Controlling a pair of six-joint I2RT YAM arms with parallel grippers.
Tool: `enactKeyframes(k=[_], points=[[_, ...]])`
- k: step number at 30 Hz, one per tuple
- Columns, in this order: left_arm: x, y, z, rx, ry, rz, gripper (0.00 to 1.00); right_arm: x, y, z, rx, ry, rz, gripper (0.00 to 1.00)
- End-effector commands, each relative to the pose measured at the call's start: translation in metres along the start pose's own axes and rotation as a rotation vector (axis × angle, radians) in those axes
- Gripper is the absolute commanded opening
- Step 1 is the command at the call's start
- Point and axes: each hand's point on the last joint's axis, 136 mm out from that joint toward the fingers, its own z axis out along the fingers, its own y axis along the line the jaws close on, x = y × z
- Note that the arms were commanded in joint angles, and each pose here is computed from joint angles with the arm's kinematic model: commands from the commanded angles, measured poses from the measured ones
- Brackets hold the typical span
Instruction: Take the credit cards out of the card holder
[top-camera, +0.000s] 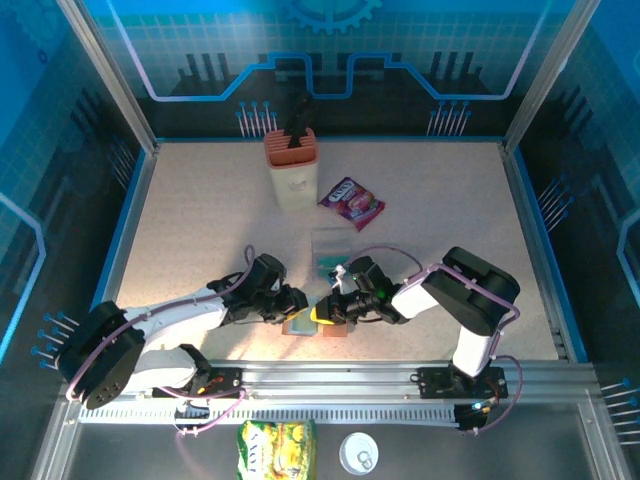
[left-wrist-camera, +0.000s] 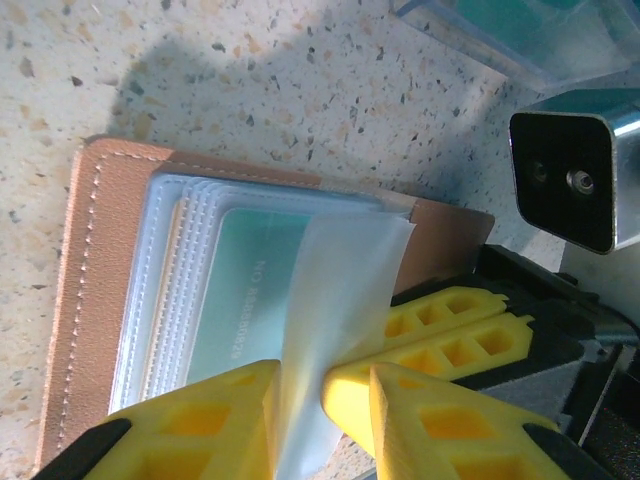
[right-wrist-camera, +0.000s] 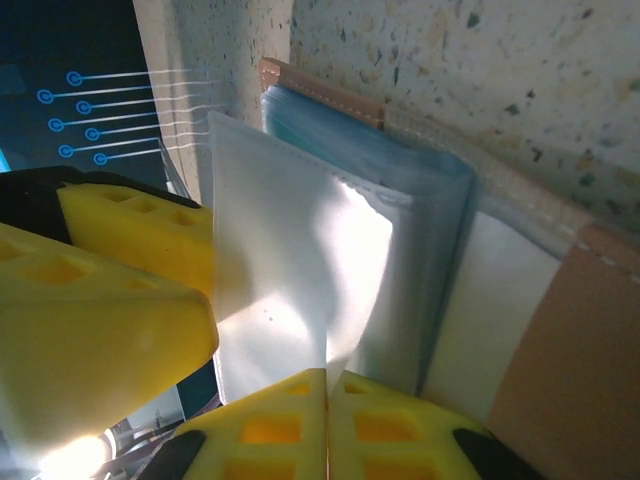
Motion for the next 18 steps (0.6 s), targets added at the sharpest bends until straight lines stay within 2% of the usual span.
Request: enactKeyframes(k=[1,3,12,18], points=[[0.002,0.002,-0.001,0.01,0.011,-0.004,0.28,0.003,-0.006,-0.004,0.012,0.0,0.021,0.14],[0.002,0.0,-0.002,0.015,0.012,0.0,0.27,0.003,-0.004,-0.007,0.025,-0.005,0.014,0.22],[0.004,-0.011,-0.005,0.053,0.026,0.018,0.26,0.011,-0.011,-0.031,0.247,0.018,-0.017,0.3],[0.004,-0.025,-0.006,0.089,0.041,0.032,0.27,0.014,-0.004,-0.049,0.326,0.02,-0.049,0.35]])
